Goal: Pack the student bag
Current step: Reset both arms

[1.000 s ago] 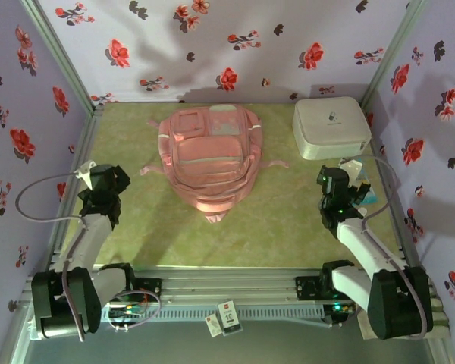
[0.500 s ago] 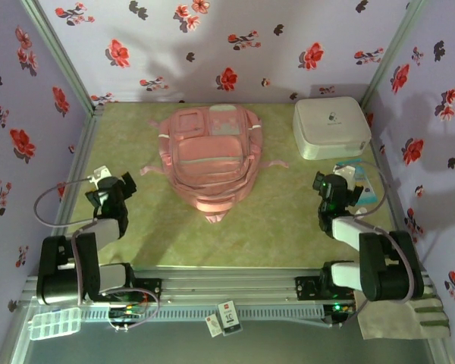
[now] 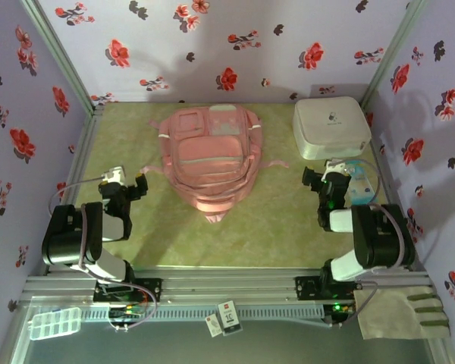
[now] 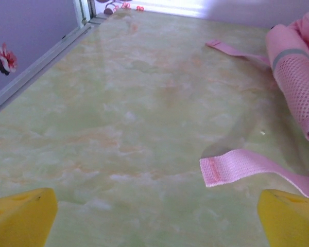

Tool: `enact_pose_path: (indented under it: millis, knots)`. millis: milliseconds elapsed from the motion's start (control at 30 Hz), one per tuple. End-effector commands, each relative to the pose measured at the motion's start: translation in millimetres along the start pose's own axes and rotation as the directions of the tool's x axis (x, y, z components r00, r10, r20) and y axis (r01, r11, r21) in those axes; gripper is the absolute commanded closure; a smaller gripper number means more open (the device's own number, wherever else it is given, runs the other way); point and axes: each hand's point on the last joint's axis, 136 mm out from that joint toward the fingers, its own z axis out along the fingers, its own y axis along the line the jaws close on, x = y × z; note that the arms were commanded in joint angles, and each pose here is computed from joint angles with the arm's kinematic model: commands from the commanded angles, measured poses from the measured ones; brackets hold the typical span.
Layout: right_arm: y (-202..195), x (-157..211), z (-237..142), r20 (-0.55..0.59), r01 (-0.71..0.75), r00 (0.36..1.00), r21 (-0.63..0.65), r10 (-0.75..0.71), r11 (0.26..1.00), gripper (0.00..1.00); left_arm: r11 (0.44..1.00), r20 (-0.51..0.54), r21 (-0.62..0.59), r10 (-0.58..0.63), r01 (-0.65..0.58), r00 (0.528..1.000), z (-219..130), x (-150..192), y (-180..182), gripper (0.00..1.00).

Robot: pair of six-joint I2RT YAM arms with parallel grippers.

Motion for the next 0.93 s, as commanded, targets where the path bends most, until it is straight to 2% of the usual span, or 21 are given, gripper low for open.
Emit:
enact_pose_path:
  millis: [0, 67, 100, 200, 900]
  knots:
    - [7.0, -15.5, 4.8, 0.073, 0.010, 0.997, -0.042, -0.007, 0.999, 0.01, 1.000, 0.055, 0.009, 0.019, -0.020, 0.998, 6.1, -21.4, -2.3, 0.00]
    - [4.2, -13.0, 8.1, 0.029, 0.006, 1.000, -0.021, -0.006, 1.000, 0.01, 1.000, 0.020, -0.011, 0.029, -0.029, 0.999, 8.4, -15.6, -0.5, 0.00]
    - [1.0, -13.3, 10.5, 0.026, 0.000, 1.000, 0.001, 0.000, 1.000, 0.01, 0.999, 0.032, -0.019, 0.034, -0.033, 0.999, 14.0, -25.6, -2.5, 0.00]
    - [-5.0, -12.0, 13.4, 0.000, -0.018, 1.000, 0.038, 0.018, 0.999, 0.01, 0.998, 0.006, -0.025, 0.066, -0.065, 0.998, 19.1, -26.0, -8.3, 0.00]
    - [-5.2, -13.3, 13.0, 0.011, -0.018, 1.000, 0.038, 0.018, 0.999, 0.01, 0.994, -0.016, 0.007, 0.105, -0.105, 0.994, 22.3, -23.9, -19.2, 0.00]
